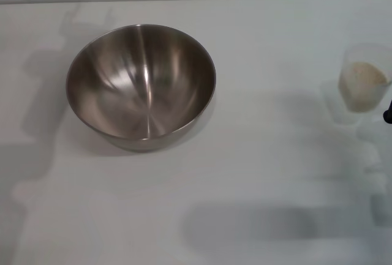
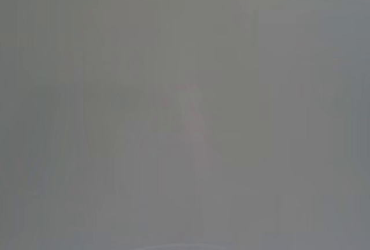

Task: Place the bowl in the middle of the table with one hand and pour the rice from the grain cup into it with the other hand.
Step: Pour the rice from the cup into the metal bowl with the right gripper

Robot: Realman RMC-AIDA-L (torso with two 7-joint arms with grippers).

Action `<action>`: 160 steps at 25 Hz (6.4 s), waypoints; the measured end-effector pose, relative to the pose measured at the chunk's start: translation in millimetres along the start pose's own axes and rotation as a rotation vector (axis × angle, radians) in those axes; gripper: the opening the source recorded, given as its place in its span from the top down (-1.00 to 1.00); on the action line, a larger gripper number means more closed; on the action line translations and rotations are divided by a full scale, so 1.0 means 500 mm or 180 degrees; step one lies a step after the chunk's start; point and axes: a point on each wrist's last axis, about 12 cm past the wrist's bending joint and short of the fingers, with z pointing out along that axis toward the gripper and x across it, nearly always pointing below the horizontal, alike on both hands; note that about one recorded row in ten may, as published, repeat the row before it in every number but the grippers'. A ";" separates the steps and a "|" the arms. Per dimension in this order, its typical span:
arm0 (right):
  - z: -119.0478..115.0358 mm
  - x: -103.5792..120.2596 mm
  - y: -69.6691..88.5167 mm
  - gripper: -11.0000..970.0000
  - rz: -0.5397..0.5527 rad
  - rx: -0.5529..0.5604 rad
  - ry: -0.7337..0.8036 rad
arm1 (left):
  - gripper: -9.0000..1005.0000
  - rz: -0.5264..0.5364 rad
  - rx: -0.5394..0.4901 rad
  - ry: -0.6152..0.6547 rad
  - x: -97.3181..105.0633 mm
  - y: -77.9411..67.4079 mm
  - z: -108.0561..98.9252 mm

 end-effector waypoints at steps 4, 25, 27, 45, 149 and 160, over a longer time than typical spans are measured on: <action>0.002 0.001 -0.001 0.97 0.0008 0.0004 0.0017 | -0.51 0.0002 0.0008 0.0005 -0.001 -0.001 0.000; 0.088 -0.041 0.020 0.97 -0.0084 -0.0298 -0.0483 | -0.51 -0.0002 0.0002 0.0023 0.003 0.001 -0.001; 0.098 -0.045 0.025 0.97 -0.0111 -0.0363 -0.0529 | -0.51 -0.0006 -0.0002 0.0041 0.007 0.001 -0.001; 0.188 -0.087 0.065 0.97 -0.0344 -0.0875 -0.0932 | -0.51 -0.0024 -0.0154 0.0109 0.026 0.030 -0.003; 0.342 -0.167 0.278 0.98 -0.3024 -0.1899 -0.1848 | -0.51 -0.0205 -0.1644 -0.1171 0.226 0.167 -0.116; 0.331 -0.175 0.279 0.98 -0.3333 -0.1822 -0.2185 | -0.51 -0.0200 -0.1697 -0.1226 0.226 0.172 -0.125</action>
